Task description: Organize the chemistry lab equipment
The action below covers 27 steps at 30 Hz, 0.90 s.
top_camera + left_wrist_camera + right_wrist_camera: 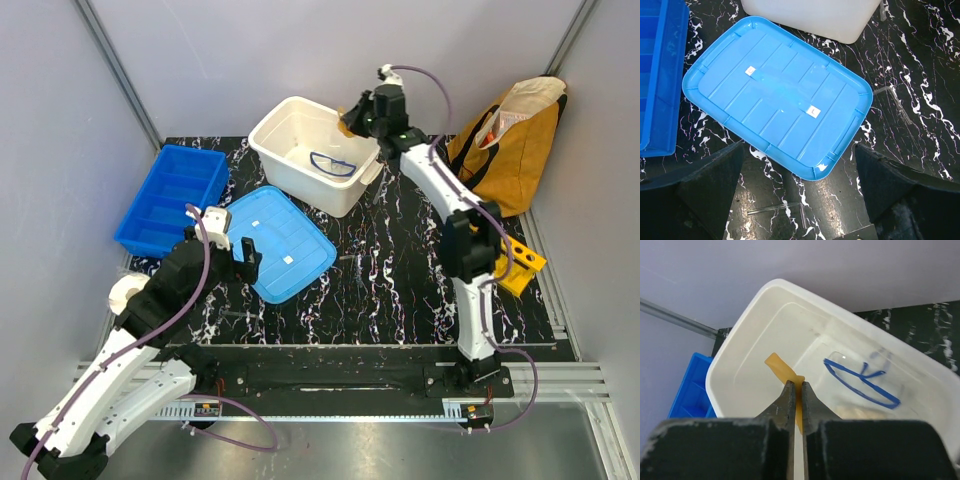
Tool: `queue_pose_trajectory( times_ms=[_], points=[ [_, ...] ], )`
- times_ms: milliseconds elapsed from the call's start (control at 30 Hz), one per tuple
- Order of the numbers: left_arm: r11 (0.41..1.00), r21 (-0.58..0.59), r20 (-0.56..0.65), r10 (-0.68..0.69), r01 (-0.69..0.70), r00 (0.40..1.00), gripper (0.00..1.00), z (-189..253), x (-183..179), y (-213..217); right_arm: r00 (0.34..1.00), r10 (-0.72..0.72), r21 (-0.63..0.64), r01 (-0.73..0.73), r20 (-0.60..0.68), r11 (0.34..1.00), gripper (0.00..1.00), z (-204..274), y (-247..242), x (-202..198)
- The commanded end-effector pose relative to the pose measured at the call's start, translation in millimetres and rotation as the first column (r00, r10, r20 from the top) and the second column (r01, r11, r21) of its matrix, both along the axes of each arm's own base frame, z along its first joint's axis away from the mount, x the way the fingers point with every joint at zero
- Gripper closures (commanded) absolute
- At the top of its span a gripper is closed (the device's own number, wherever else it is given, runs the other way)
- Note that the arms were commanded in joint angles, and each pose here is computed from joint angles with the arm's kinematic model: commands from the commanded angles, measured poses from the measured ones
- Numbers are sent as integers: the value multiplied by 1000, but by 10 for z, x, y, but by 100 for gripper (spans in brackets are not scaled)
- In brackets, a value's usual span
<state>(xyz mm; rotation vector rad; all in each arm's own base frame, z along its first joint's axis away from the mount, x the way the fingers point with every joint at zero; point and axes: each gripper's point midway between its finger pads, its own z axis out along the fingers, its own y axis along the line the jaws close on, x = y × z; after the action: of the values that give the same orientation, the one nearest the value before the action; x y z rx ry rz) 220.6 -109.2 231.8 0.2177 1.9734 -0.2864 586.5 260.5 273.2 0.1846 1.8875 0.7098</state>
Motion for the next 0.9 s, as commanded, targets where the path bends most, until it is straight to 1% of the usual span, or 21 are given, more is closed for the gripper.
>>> queue_pose_trajectory(
  times_ms=[0, 133, 200, 300, 333, 433, 500, 533, 667, 700, 733, 867],
  points=[
    [999, -45, 50, -10, 13, 999, 4, 137, 12, -45, 996, 34, 34, -37, 78, 999, 92, 137, 528, 155],
    [999, -48, 57, -11, 14, 998, 3, 150, 15, -47, 991, 99, 23, -101, 87, 995, 89, 44, 945, 228],
    [999, -49, 55, -16, 19, 998, 4, 149, 11, -57, 988, 111, 23, -114, 108, 993, 85, 85, 1061, 253],
    [999, -45, 53, -14, 17, 998, 4, 146, 15, -53, 988, 105, 15, -107, 114, 994, 73, 57, 1088, 267],
    [999, -42, 53, -9, 11, 999, 4, 143, 18, -42, 990, 83, 7, -84, 110, 996, 68, 50, 1053, 276],
    [999, -48, 62, -5, 8, 998, 4, 161, 8, -30, 988, 83, -27, -80, 129, 996, 59, 138, 994, 232],
    [999, -48, 60, -8, 11, 998, 4, 154, 5, -35, 987, 90, -53, -84, 130, 995, 52, 202, 951, 173],
    [999, -50, 60, -11, 14, 998, 4, 154, 4, -39, 988, 92, -67, -85, 123, 994, 50, 217, 919, 144],
    [999, -44, 53, -23, 25, 998, 4, 139, 9, -64, 987, 124, -82, -116, 97, 990, 48, 397, 867, -61],
    [999, -43, 50, -24, 26, 998, 4, 135, 13, -70, 983, 160, -84, -152, 87, 985, 48, 428, 888, -145],
    [999, -43, 53, -26, 28, 998, 4, 148, 13, -72, 982, 167, -92, -158, 91, 983, 48, 535, 857, -227],
    [999, -42, 56, -18, 20, 998, 4, 149, 16, -55, 983, 173, -172, -160, 64, 972, 46, 653, 654, -479]
  ],
)
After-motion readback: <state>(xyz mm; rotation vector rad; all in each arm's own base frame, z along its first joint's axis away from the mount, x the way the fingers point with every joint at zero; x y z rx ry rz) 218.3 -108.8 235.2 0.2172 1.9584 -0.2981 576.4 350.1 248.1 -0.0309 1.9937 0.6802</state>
